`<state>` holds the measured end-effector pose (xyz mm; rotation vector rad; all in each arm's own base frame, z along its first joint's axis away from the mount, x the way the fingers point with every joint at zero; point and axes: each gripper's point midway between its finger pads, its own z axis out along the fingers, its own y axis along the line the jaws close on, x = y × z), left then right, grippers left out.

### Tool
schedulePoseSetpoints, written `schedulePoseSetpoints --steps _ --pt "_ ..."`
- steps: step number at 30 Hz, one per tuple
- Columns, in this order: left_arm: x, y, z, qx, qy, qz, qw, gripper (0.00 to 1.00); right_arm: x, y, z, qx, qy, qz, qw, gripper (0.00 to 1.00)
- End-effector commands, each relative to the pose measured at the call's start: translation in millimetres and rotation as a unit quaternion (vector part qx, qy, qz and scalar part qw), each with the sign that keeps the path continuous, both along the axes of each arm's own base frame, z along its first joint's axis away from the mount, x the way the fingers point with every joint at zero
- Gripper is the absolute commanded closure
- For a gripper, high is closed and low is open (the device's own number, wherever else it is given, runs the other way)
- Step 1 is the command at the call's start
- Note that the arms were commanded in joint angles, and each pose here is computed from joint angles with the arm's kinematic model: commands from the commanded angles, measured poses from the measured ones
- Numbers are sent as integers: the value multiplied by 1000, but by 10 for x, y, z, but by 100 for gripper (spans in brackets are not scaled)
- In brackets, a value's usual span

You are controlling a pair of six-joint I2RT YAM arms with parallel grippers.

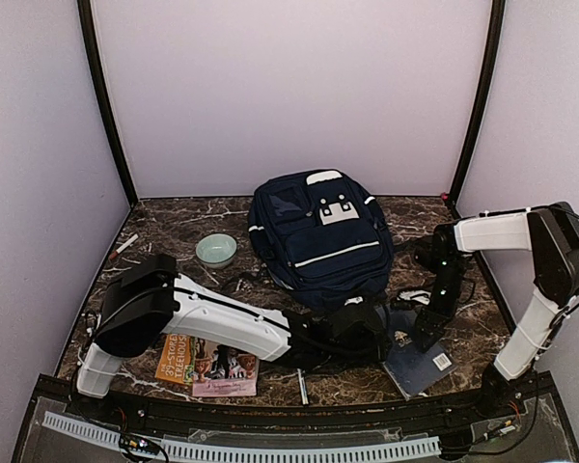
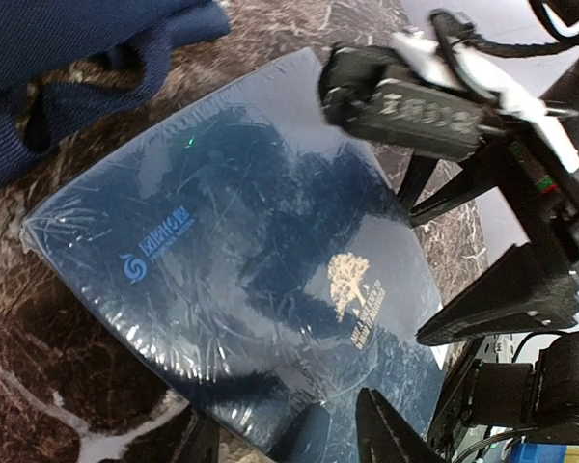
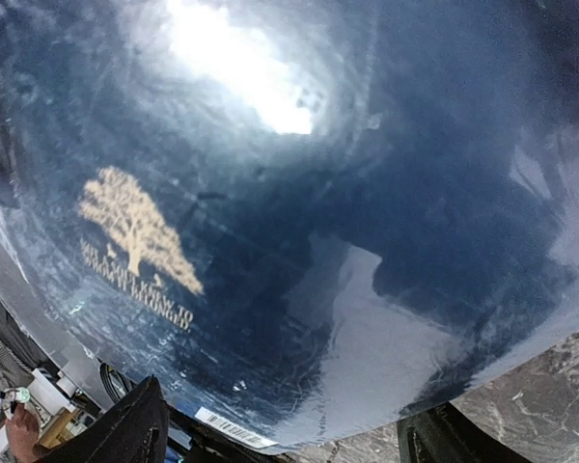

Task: Pack the student bag
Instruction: Grab the book at the center of the board.

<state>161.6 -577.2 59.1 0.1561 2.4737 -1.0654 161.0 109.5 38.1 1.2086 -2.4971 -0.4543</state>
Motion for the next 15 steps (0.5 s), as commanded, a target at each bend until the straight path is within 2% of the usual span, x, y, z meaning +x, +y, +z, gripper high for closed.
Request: schedulePoseSetpoints --steps 1,9,15 --pt "-167 -544 1182 -155 -64 -43 985 50 -97 405 226 109 15 -3 994 20" --pt "-45 -590 1510 -149 -124 -38 980 50 58 513 364 131 -9 -10 991 20" --pt "217 -481 1414 -125 -132 -18 983 50 314 723 489 166 -27 -33 985 20"
